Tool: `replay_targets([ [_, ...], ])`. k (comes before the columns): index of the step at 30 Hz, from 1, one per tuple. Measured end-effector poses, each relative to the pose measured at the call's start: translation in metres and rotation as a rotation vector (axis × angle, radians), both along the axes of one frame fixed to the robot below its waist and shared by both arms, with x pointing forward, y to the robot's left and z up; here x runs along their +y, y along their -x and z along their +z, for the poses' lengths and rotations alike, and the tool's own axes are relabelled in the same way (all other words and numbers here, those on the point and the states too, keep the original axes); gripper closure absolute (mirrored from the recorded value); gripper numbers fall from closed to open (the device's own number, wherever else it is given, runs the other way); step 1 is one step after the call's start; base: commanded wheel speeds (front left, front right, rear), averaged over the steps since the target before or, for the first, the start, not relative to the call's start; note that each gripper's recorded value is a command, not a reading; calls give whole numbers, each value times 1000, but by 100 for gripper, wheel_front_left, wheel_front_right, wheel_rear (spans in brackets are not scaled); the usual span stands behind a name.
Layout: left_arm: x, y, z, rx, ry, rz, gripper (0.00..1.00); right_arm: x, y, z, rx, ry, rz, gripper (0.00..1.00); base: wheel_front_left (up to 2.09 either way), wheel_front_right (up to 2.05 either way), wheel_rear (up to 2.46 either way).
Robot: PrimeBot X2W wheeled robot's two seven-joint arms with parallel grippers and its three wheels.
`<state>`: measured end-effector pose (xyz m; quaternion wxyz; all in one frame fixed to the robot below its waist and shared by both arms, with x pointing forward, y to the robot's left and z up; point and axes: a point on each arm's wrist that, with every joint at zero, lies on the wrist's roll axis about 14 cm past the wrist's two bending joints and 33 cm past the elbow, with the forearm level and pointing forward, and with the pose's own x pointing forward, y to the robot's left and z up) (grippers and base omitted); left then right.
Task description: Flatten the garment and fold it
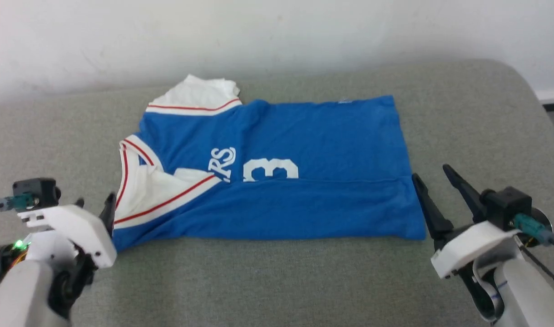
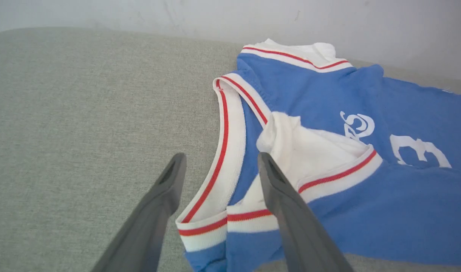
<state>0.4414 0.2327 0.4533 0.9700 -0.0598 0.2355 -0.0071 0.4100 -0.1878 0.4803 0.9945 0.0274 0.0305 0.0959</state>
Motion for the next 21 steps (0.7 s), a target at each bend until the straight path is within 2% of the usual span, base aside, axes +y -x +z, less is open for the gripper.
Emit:
replay_targets([
  [8, 3, 24, -9, 214, -38, -72, 0, 4, 17, 23, -50, -15, -13, 0, 0, 0, 0],
  [15, -4, 36, -53, 414, -37, -82, 0, 3, 18, 20, -28, -33, -27, 0, 0, 0, 0],
  [21, -4, 29, -71, 482, -71, -79, 0, -4, 21, 12, 7, -52, -52, 0, 0, 0, 0],
])
